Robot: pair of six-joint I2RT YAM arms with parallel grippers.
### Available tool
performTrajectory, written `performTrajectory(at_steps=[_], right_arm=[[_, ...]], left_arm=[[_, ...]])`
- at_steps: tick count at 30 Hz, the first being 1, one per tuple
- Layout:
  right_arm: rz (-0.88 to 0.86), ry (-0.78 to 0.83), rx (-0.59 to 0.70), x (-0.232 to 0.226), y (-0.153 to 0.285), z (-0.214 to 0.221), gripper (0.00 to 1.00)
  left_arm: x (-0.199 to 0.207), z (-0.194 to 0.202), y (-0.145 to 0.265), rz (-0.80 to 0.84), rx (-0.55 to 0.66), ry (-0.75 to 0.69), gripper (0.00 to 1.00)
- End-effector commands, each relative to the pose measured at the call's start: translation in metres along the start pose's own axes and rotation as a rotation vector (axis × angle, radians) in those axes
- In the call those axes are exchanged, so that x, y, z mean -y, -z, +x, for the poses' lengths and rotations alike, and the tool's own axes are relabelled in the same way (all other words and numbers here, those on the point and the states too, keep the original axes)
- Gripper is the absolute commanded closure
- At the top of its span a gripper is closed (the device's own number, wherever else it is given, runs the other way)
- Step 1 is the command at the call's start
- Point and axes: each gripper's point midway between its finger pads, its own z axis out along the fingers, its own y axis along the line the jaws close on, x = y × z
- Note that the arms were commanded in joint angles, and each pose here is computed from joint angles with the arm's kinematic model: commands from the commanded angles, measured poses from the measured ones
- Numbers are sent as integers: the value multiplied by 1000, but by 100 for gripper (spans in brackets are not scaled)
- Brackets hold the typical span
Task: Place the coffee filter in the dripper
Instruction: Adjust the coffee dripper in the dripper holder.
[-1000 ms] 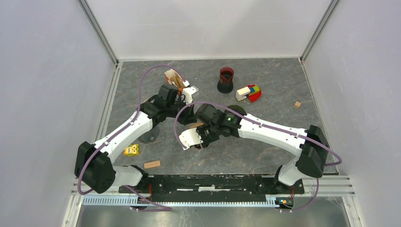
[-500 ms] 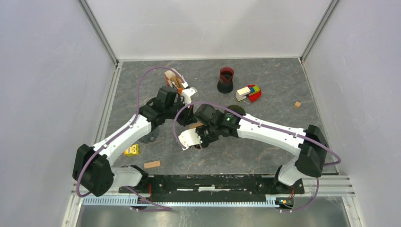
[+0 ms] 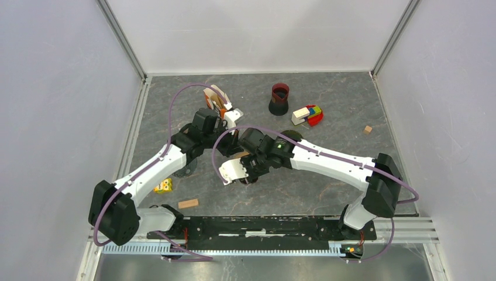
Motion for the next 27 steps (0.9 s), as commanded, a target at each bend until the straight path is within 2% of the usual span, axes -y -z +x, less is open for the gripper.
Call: performTrajectory(at_steps=[1,27], right_arm=[[-102,-42,-69,-19,-32,21,100],[-139,-62,-104,-25,-47,30,100]], left_arm=[[-6,72,-3,-12,-224,28,98],[-7,90,-3,-3,-249,4,98]])
